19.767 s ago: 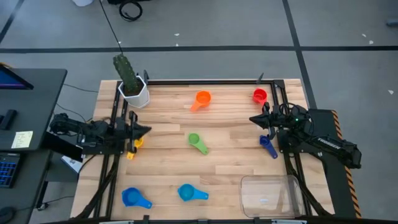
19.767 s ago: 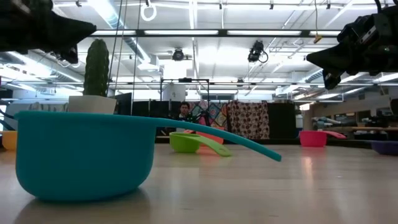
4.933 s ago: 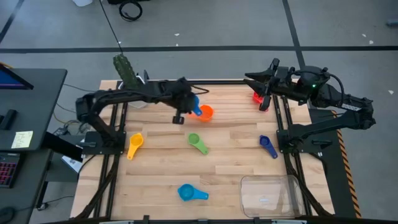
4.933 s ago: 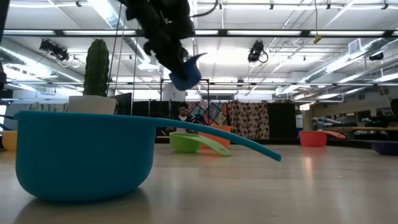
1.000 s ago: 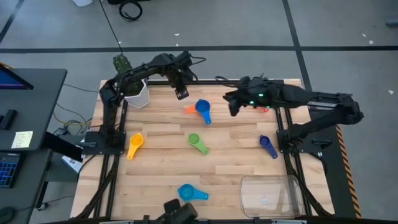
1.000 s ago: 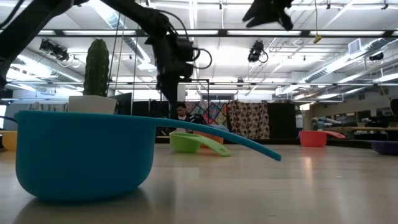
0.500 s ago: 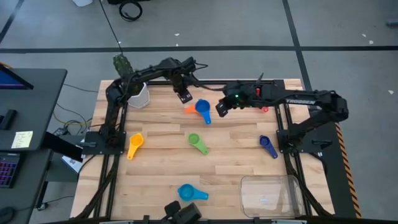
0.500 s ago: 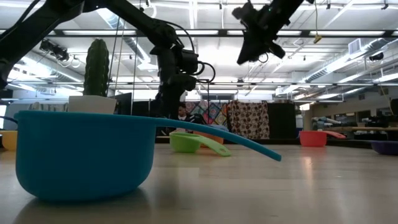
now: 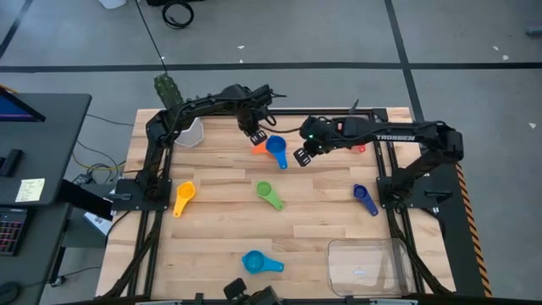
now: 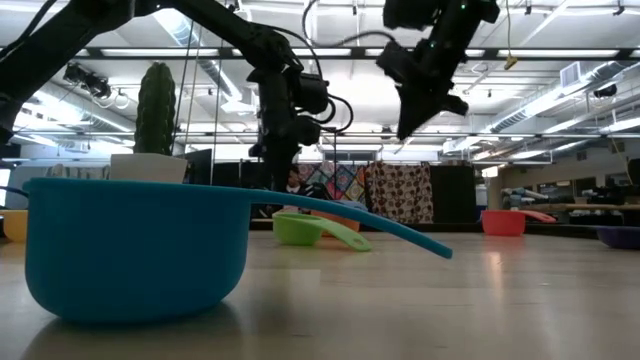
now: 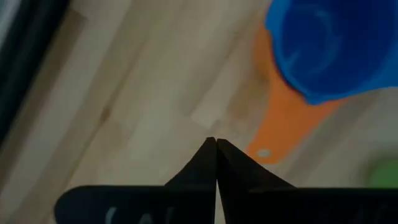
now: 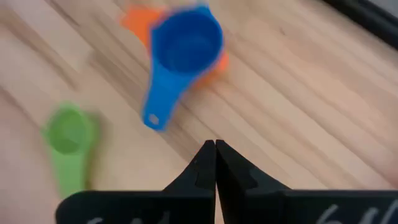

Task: Nest measuring cups in basket
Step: Stack the dark blue measuring cup on top of the orange measuring cup

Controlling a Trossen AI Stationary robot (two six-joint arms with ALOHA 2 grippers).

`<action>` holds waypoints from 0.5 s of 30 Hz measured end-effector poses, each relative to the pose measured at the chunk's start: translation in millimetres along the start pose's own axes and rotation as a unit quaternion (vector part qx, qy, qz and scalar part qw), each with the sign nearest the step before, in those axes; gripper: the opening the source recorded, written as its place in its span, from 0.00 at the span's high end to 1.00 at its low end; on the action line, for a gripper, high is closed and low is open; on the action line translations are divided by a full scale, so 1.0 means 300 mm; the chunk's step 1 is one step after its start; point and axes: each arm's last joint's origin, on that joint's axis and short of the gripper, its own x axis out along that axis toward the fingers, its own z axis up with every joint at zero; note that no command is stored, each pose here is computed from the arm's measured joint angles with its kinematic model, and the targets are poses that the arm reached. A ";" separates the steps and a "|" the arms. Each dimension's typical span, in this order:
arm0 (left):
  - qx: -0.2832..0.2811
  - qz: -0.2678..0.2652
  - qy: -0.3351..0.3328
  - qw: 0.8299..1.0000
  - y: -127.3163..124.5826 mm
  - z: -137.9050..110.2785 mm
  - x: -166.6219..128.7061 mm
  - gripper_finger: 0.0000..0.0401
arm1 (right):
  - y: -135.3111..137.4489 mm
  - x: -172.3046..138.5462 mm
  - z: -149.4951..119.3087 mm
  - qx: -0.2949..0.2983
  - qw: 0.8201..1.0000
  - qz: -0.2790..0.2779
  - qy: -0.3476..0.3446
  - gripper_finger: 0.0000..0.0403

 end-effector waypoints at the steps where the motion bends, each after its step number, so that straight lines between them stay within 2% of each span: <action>1: -0.001 0.004 0.001 1.000 0.003 0.000 0.000 0.98 | -0.002 0.015 -0.003 -0.003 1.000 -0.007 0.010 0.99; 11: 0.003 0.000 0.001 1.000 0.004 0.003 0.010 0.99 | 0.022 0.194 -0.023 -0.052 0.995 -0.013 0.088 0.99; 15: 0.018 -0.023 0.026 0.999 -0.009 -0.002 0.044 1.00 | 0.030 0.233 -0.027 -0.065 0.993 -0.007 0.098 1.00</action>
